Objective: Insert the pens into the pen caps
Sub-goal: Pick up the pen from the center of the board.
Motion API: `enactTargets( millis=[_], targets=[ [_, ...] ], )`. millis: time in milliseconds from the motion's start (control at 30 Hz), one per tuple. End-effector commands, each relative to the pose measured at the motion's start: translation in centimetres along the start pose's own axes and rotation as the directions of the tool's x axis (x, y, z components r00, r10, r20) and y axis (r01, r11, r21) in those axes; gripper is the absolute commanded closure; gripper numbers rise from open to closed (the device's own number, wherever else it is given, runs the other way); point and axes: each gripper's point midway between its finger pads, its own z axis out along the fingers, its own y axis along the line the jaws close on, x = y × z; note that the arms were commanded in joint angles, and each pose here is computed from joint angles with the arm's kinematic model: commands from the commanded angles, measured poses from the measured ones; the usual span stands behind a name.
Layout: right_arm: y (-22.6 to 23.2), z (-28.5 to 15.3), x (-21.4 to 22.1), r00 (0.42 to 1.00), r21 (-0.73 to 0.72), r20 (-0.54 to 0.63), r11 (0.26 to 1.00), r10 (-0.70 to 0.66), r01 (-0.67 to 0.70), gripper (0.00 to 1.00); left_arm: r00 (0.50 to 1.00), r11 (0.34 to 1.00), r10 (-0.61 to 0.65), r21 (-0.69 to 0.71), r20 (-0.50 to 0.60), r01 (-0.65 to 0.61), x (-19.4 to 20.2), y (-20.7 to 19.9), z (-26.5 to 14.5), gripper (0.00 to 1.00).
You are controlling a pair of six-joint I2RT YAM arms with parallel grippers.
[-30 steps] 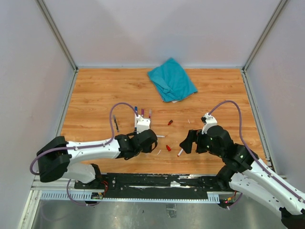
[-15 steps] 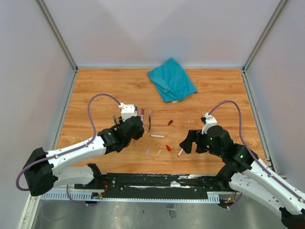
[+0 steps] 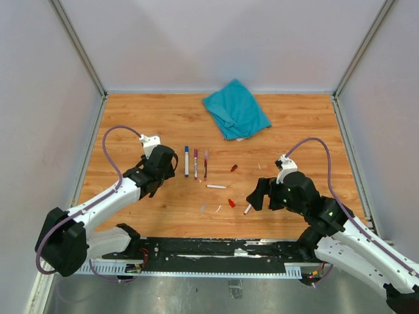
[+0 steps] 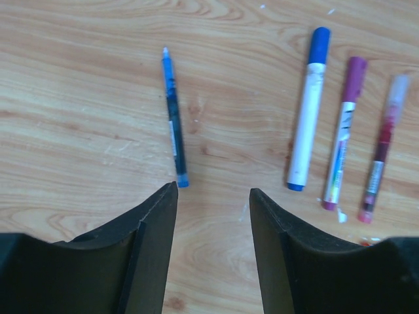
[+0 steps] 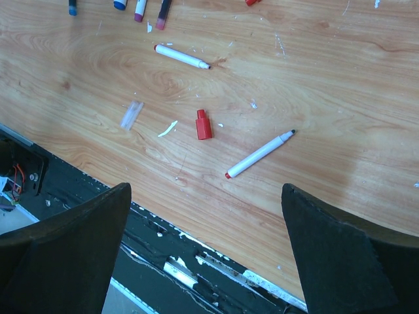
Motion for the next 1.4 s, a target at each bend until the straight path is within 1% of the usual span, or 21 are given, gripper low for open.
enactTargets(
  millis=[0, 100, 367, 767, 900, 1033, 1133, 1367],
  targets=[
    [0.4, -0.2, -0.8, 1.0, -0.017, 0.022, 1.0, 0.008, -0.007, 0.03, 0.998, 1.0, 0.012, -0.022, -0.056, -0.013, 1.2, 1.3, 1.7, 0.48],
    [0.5, -0.2, -0.8, 1.0, -0.02, 0.02, 1.0, 0.007, -0.007, 0.03, 0.996, 1.0, -0.005, -0.027, -0.088, 0.002, 1.7, 1.8, 3.0, 0.5],
    [0.4, -0.2, -0.6, 1.0, -0.02, 0.02, 1.0, 0.01, -0.01, 0.03, 0.992, 0.998, -0.007, -0.059, -0.129, -0.001, 2.3, 2.2, 5.5, 0.52],
    [0.2, -0.4, -0.4, 1.0, -0.016, 0.019, 1.0, 0.012, -0.011, 0.03, 0.982, 0.997, -0.019, -0.083, -0.19, 0.003, 4.4, 3.1, 7.5, 0.63],
    [0.1, -0.3, -0.4, 1.0, -0.015, 0.02, 1.0, 0.013, -0.013, 0.03, 0.979, 0.997, -0.016, -0.079, -0.201, 0.0, 4.8, 3.0, 7.8, 0.71],
    [0.1, -0.4, -0.4, 1.0, -0.017, 0.022, 1.0, 0.014, -0.013, 0.02, 0.98, 0.996, -0.018, -0.084, -0.2, 0.001, 4.7, 3.2, 7.8, 0.77],
    [0.2, -0.4, -0.4, 1.0, -0.018, 0.022, 1.0, 0.014, -0.014, 0.02, 0.98, 0.997, -0.014, -0.081, -0.199, -0.002, 4.7, 3.1, 7.8, 0.86],
    [0.1, -0.5, -0.3, 1.0, -0.016, 0.021, 1.0, 0.014, -0.014, 0.03, 0.987, 0.999, -0.009, -0.049, -0.161, 0.001, 3.5, 2.7, 7.2, 0.99]
  ],
)
